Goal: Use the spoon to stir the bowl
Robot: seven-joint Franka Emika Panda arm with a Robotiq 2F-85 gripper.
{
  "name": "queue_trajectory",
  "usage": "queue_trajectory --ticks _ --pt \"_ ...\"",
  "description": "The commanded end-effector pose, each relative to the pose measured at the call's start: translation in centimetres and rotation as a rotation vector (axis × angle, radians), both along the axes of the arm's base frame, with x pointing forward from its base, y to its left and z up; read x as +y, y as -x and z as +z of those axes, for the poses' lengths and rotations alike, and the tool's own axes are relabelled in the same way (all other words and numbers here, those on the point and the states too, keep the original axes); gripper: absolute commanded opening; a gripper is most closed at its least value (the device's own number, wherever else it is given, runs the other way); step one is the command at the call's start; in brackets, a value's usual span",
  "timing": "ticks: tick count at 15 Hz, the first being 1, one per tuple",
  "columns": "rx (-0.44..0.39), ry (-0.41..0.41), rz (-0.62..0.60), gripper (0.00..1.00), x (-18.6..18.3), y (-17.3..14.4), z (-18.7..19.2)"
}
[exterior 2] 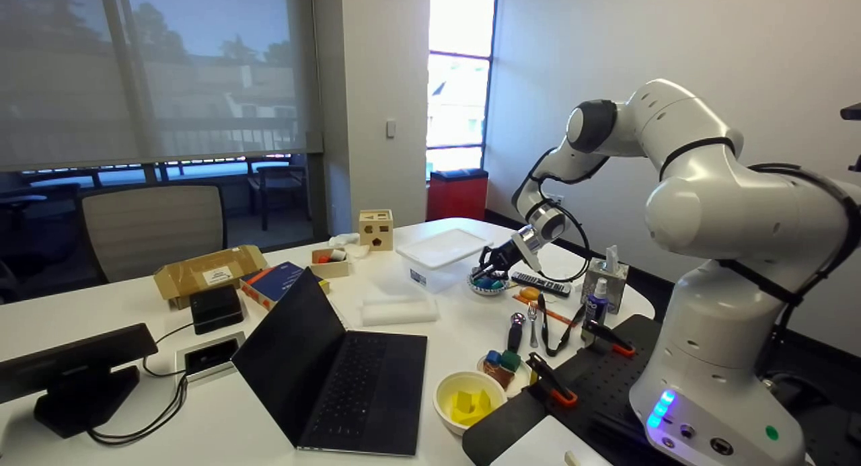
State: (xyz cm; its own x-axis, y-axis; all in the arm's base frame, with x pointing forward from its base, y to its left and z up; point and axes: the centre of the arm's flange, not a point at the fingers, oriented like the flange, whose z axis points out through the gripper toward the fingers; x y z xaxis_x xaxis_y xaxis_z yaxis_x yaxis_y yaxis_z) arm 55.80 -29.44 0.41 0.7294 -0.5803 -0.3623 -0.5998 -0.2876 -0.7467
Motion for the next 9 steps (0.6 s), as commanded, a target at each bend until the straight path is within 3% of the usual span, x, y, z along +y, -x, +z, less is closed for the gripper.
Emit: queue_trajectory --ticks 1,9 --pt "0.049 -0.040 -0.003 0.02 -0.2 -1.6 -0.6" --pt "0.128 -0.105 -0.036 0.02 -0.5 0.4 -3.4"
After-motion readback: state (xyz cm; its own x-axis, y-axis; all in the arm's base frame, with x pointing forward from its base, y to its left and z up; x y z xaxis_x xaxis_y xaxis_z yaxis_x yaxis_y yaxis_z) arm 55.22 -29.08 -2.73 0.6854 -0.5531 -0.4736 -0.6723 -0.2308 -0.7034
